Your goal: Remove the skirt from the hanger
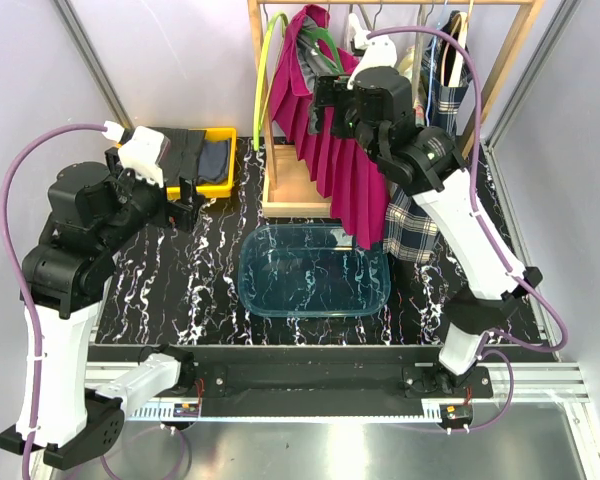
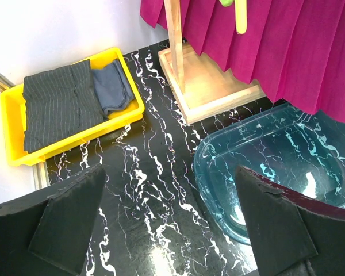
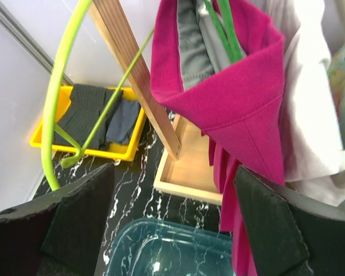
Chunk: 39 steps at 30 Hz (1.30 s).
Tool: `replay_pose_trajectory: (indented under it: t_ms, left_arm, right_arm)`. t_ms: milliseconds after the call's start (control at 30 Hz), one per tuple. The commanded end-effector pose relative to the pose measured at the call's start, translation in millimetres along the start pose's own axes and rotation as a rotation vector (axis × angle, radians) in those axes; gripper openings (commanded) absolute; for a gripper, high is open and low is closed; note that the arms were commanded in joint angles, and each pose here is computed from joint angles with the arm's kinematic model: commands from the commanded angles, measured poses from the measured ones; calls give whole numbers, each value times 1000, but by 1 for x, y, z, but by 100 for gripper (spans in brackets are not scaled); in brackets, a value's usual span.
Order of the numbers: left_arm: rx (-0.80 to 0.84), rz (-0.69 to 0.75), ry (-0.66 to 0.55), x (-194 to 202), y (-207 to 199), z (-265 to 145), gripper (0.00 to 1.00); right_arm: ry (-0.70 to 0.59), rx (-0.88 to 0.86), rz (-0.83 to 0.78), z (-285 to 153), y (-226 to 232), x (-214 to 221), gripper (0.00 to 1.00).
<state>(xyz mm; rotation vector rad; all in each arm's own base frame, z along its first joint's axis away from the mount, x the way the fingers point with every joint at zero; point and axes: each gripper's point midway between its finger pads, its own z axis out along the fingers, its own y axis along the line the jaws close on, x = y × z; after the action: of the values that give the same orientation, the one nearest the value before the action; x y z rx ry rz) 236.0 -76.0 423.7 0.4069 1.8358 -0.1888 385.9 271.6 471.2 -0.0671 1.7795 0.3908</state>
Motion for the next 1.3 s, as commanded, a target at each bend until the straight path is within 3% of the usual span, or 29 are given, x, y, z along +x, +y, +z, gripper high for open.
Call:
replay_pose_trajectory:
  t_ms: [0, 167, 433, 467, 600, 767, 967, 1267]
  left_arm:
    - [8, -2, -68, -13, -2, -1, 99]
    - [37, 17, -40, 1, -7, 5, 99]
    - [34, 41, -34, 16, -6, 13, 99]
    - [31, 45, -48, 15, -5, 13, 99]
    - [12, 63, -58, 22, -2, 15, 99]
    - [-10, 69, -61, 26, 1, 19, 99]
    - [-16, 65, -54, 31, 2, 25, 99]
    - [-10, 46, -60, 33, 0, 26, 99]
  right_arm:
    - [-120, -58, -42, -18, 5, -37, 91]
    - [-290, -133, -65, -26, 19, -74, 87]
    - [-445, -42, -153, 19, 26, -108, 83]
    - [-496, -33, -162, 10, 26, -127, 83]
    - [-493, -5, -155, 49, 14, -122, 83]
    - [-467, 25, -35, 82, -34, -119, 85]
    - [-474, -48, -34, 99, -31, -117, 85]
    - [-377, -119, -24, 120, -21, -86, 86]
